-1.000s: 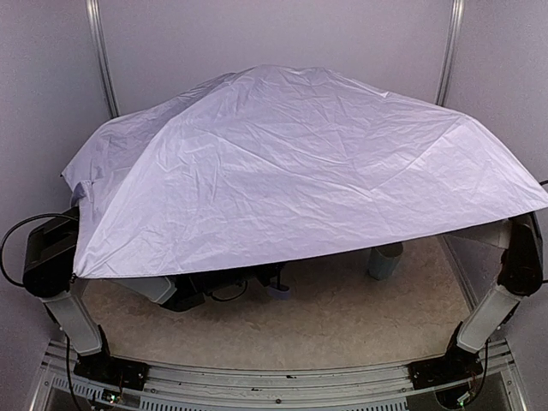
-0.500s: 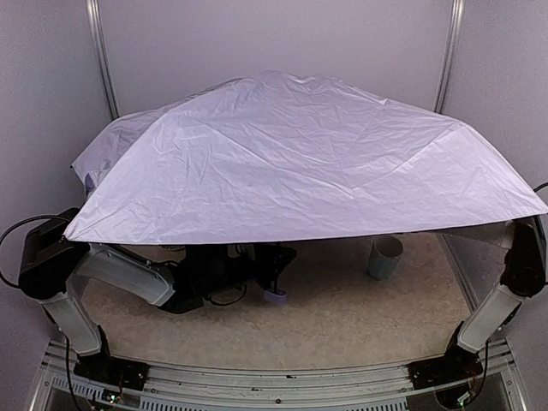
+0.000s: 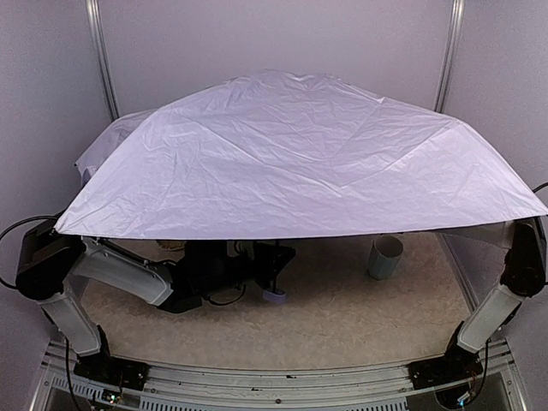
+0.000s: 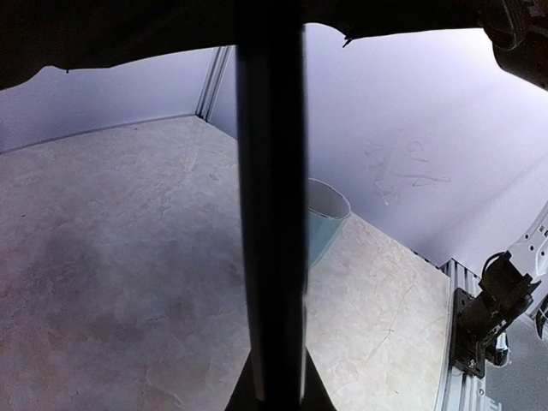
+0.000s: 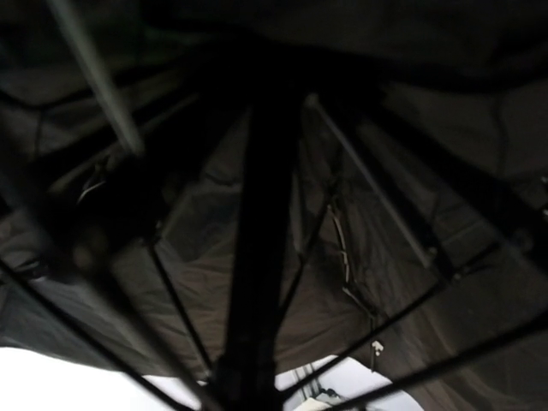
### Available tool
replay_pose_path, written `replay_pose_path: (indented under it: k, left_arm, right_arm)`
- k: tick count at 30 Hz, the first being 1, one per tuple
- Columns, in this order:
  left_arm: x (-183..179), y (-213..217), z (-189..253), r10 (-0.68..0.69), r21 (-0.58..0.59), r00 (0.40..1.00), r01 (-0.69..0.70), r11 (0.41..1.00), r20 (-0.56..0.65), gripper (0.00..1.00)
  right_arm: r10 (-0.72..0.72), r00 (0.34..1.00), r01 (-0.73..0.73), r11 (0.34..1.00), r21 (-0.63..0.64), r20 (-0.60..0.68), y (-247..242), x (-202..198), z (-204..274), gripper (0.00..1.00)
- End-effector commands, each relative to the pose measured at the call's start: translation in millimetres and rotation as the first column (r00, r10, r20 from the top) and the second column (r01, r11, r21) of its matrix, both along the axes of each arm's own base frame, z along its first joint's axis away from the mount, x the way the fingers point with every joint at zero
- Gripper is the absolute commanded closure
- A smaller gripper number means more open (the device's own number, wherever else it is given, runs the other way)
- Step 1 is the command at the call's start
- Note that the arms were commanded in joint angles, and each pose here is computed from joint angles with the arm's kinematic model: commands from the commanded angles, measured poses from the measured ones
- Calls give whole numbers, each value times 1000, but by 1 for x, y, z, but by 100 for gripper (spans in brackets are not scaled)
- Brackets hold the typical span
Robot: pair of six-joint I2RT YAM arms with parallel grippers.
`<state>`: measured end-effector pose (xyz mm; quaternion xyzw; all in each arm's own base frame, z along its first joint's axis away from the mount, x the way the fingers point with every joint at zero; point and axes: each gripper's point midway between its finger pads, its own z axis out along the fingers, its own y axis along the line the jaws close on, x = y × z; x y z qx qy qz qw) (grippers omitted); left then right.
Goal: Put away the umbrella
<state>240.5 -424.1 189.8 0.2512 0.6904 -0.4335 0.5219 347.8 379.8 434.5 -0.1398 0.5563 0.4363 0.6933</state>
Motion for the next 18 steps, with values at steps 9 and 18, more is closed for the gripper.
replay_pose_path:
  k: [9,18]
  left_arm:
    - [1,6,56,22,-117,992,-7,993,125,100]
    - [23,51,107,117,-202,972,-75,976,205,100]
  right_arm:
    - [-52,999,51,997,-64,-8,-5,10,-2,95]
    - [147,988,-151,917,-370,-41,56,-8,-55,95]
